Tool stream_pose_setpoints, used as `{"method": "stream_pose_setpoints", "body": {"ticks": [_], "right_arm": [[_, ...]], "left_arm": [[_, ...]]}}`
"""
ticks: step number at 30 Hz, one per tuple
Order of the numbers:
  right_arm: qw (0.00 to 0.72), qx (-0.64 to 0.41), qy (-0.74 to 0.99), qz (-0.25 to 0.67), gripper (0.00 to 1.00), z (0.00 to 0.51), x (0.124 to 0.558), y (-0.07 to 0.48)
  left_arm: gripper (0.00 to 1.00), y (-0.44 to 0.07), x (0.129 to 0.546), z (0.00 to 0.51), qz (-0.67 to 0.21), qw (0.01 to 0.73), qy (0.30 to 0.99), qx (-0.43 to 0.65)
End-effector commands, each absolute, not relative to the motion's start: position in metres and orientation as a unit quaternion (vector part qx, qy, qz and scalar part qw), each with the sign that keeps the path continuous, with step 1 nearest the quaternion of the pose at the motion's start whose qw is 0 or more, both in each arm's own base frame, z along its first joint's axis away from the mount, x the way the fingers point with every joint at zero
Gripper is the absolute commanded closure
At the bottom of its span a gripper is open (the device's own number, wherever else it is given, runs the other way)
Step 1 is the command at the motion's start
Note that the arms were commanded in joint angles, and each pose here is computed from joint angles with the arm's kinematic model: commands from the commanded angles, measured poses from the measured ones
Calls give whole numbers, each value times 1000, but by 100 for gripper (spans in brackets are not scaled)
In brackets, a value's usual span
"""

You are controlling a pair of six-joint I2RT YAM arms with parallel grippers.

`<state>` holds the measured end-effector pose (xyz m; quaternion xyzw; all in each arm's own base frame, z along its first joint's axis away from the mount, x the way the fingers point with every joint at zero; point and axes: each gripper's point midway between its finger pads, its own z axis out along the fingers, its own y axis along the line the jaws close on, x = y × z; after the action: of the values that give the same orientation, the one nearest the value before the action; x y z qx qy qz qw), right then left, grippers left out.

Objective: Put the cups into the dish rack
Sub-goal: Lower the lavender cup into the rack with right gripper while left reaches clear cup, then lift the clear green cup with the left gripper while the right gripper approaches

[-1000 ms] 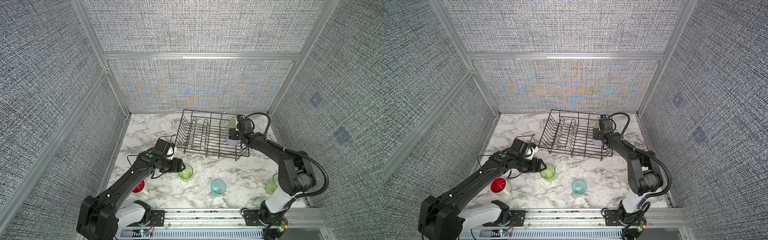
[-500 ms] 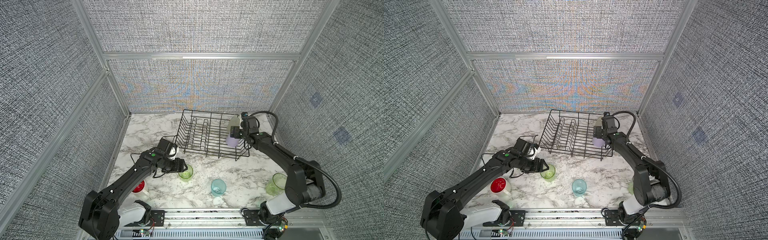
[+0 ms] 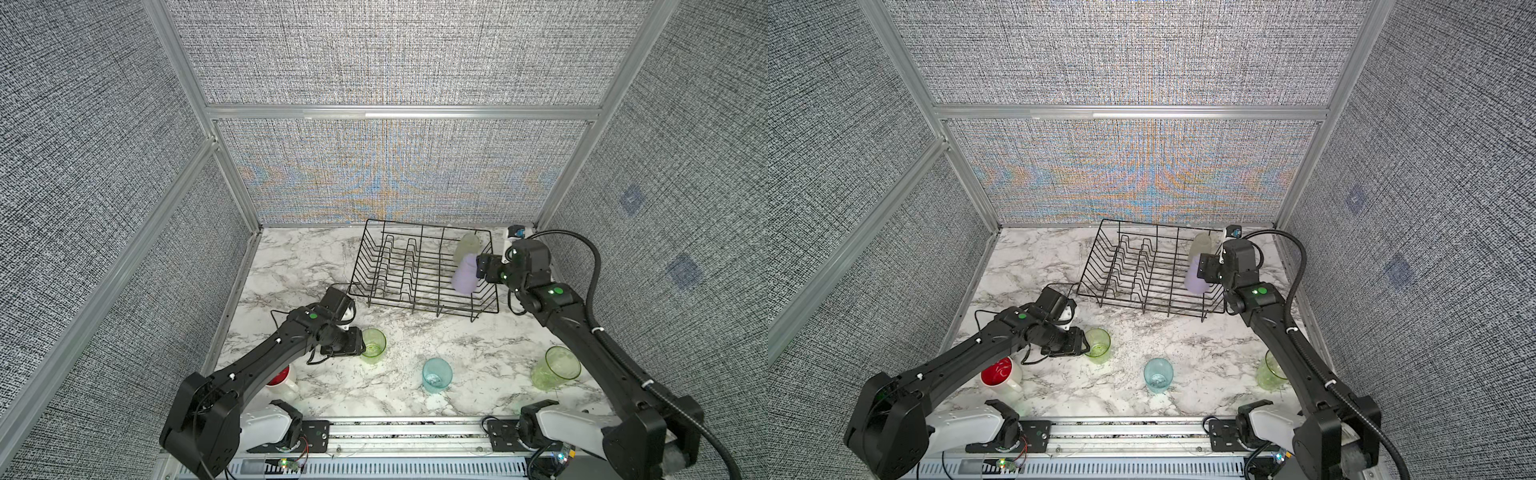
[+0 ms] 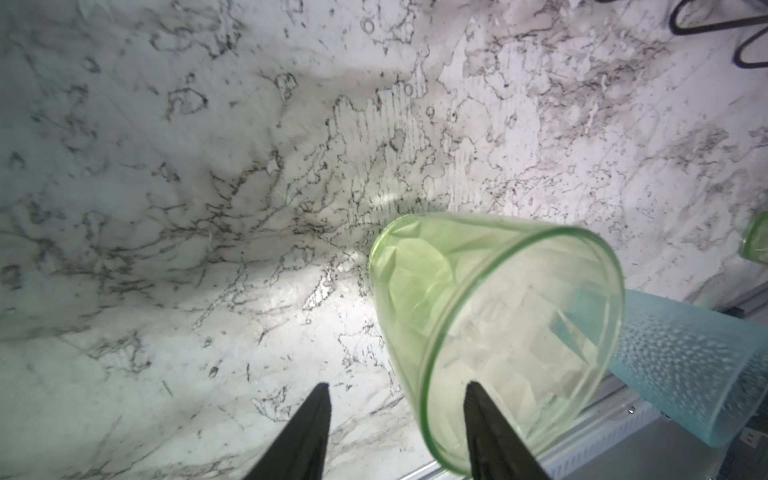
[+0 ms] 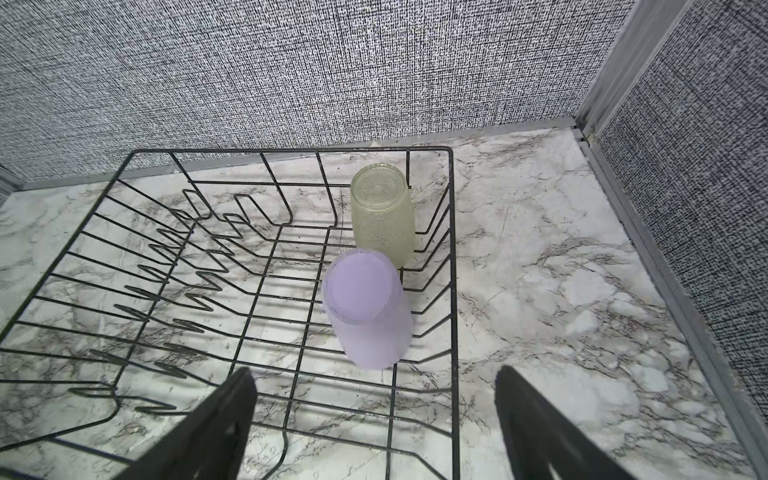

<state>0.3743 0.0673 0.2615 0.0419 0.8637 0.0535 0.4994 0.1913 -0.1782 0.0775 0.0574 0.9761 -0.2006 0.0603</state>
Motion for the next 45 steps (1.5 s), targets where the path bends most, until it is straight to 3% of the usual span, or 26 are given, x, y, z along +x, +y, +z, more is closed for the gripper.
{"method": "stream_pose_setpoints", "body": {"ticks": [1,5,8,9,16,21,24,27,34,45], "right_arm": [[501,48,861,78,10,267,363,71],[510,57,853,95,10,277,348,69],[525,53,842,114,10,291,339,72],[514,51,848,117,10,280,333,72],[548,-7,819,169,10,292,314,91],[542,-25,787,294,8,310,296,124],[515,-45,762,389,1,319,286,151],[479,-68,735,475,1,329,276,175],[379,-55,687,617,1,337,269,208],[299,-50,679,669,1,341,245,248]], "left_arm": [[52,-177,199,69,-182,63,980,50],[73,-181,203,64,-177,53,981,53],[98,-183,202,68,-180,50,981,62],[100,-182,202,71,-178,52,980,67],[100,-186,204,112,-201,88,971,90],[100,-209,218,176,-278,173,936,128],[100,-229,232,208,-332,231,902,150],[100,-255,245,245,-396,267,861,174],[100,-301,256,295,-506,272,785,231],[100,-318,263,320,-587,301,718,221]]}}
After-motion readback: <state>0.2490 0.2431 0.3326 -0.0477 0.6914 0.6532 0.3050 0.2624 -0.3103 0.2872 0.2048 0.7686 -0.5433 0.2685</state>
